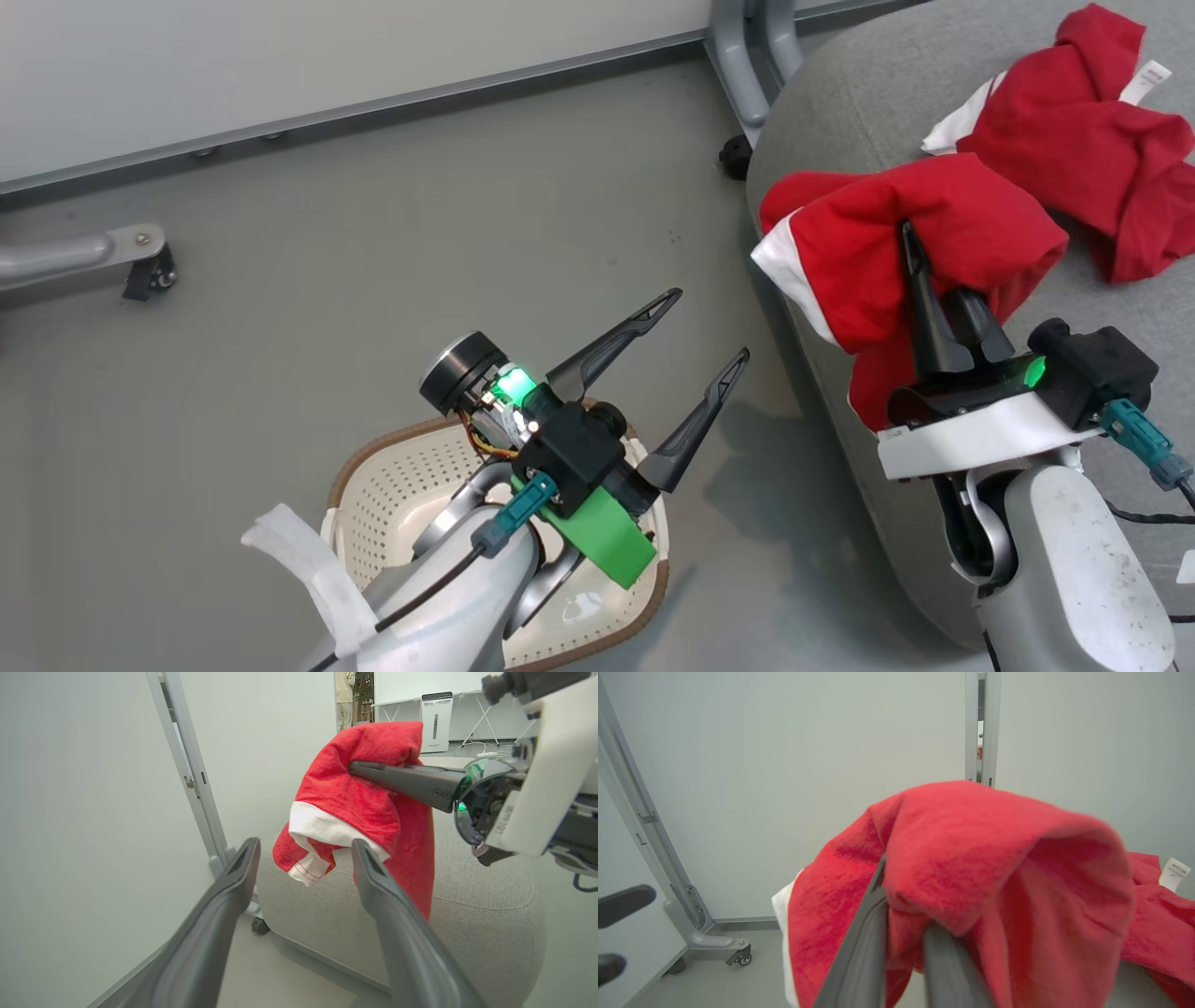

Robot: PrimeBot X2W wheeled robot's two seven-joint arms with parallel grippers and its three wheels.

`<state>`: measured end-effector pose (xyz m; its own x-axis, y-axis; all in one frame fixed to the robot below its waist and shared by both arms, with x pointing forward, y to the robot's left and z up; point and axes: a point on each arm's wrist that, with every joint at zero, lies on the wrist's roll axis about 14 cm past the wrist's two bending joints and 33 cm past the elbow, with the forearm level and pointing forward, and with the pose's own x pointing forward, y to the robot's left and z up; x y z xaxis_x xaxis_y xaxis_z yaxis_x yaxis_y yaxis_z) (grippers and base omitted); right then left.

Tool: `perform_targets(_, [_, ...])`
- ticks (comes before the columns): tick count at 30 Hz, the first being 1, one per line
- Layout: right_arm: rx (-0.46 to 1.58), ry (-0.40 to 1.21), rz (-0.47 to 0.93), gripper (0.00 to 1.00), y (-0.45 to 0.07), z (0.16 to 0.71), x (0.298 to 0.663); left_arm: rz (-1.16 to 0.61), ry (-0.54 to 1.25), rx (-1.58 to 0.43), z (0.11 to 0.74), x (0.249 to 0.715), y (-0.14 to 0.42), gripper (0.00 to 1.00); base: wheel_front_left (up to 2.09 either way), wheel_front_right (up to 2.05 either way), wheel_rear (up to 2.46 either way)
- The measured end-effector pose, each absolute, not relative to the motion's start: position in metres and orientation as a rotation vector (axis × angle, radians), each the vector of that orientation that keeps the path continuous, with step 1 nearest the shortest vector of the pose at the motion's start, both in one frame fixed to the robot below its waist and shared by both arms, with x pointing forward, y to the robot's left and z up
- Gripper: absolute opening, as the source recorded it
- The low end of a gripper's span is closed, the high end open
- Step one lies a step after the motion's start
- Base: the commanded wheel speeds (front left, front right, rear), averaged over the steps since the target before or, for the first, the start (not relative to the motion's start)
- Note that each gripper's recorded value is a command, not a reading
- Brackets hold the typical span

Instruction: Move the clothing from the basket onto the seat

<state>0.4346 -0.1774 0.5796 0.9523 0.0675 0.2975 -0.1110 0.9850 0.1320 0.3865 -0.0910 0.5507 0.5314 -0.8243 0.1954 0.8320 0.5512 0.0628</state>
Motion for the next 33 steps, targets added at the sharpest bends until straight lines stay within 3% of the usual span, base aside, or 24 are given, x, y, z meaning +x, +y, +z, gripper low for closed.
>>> perform_targets(21, [0.07, -0.227, -0.199, 0.0, -0.274, 0.555, 0.394, -1.161, -0.155, -0.088, 0.522, 0.376, -0.138, 1.0, 0.0, 0.0, 0.0])
perform_targets(33, [-0.083, -0.416, -0.217, 0.0, -0.295, 0.622, 0.446, -1.175, -0.12, -0.105, 0.497, 0.395, -0.14, 1.0, 0.0, 0.0, 0.0])
